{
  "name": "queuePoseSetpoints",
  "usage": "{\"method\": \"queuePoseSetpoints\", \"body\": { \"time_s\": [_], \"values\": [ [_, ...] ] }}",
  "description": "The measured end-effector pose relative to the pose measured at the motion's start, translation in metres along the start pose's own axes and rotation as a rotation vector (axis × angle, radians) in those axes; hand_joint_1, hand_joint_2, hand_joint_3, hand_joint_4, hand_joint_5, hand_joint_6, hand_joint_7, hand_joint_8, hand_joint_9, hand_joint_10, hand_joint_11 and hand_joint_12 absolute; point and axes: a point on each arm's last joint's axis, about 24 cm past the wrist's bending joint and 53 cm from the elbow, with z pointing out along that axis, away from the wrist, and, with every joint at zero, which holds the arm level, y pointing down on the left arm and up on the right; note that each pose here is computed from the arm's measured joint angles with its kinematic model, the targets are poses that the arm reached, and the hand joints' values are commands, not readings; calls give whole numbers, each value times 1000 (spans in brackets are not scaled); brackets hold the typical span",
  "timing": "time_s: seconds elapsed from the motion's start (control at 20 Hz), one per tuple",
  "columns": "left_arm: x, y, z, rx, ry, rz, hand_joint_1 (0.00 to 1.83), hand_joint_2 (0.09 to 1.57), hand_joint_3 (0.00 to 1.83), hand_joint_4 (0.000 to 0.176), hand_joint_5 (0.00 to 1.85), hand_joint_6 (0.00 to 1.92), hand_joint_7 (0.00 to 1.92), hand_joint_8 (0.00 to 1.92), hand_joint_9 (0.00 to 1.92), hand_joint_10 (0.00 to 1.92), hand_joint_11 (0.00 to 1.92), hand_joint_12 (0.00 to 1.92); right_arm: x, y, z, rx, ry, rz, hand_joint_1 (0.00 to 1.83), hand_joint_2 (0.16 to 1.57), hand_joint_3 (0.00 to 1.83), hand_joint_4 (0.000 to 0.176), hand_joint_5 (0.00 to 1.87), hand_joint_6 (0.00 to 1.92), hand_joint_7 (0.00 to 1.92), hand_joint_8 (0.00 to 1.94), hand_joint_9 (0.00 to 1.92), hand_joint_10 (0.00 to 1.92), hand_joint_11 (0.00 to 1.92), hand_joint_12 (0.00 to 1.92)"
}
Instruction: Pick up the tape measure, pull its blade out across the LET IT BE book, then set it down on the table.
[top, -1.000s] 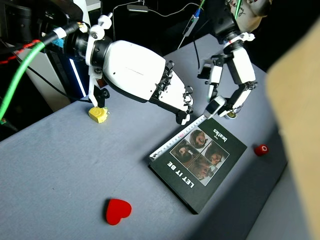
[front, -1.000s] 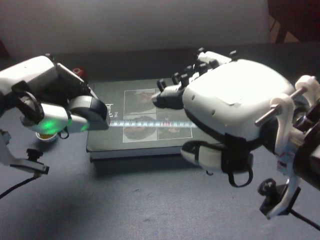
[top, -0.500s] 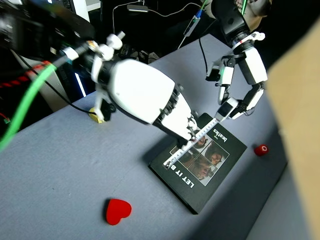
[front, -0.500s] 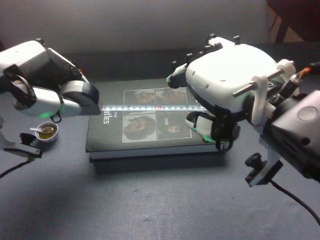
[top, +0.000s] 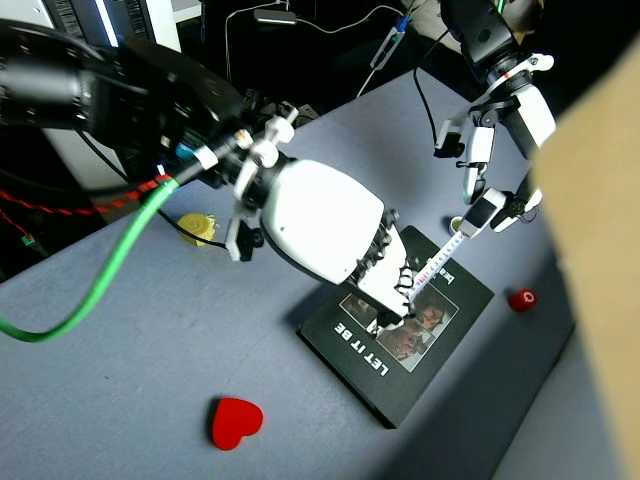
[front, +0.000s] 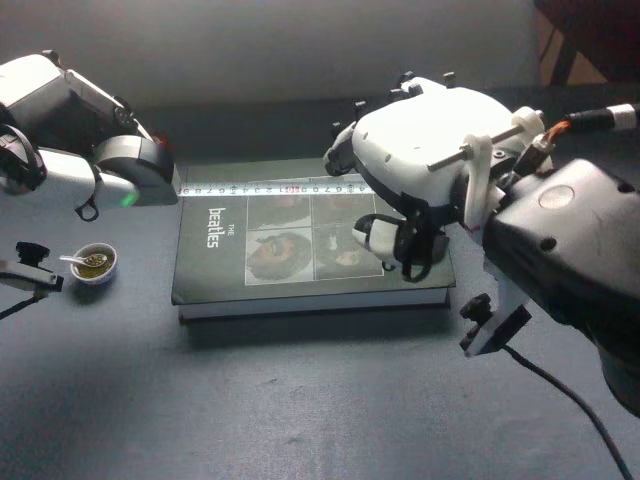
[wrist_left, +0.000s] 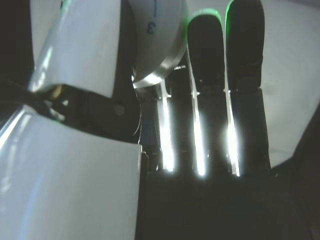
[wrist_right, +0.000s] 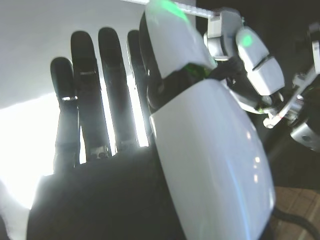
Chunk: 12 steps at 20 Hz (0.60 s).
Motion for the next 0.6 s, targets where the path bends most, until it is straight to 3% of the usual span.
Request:
{"method": "queuePoseSetpoints", "body": {
  "time_s": [0.15, 0.6],
  "values": [
    [1, -5, 1, 10, 7, 2, 1390, 1068, 0, 0, 1131, 523, 1080, 842, 954, 1208, 927, 998, -11, 2, 7, -4, -23, 10, 1064, 1173, 0, 0, 651, 17, 726, 16, 652, 64, 139, 1248],
    [-3, -5, 2, 7, -3, -13, 1389, 1069, 0, 0, 1121, 530, 1082, 844, 953, 1211, 925, 994, -19, -19, 34, 63, -27, 54, 1040, 1172, 0, 0, 659, 13, 734, 13, 670, 65, 151, 1254]
  ]
}}
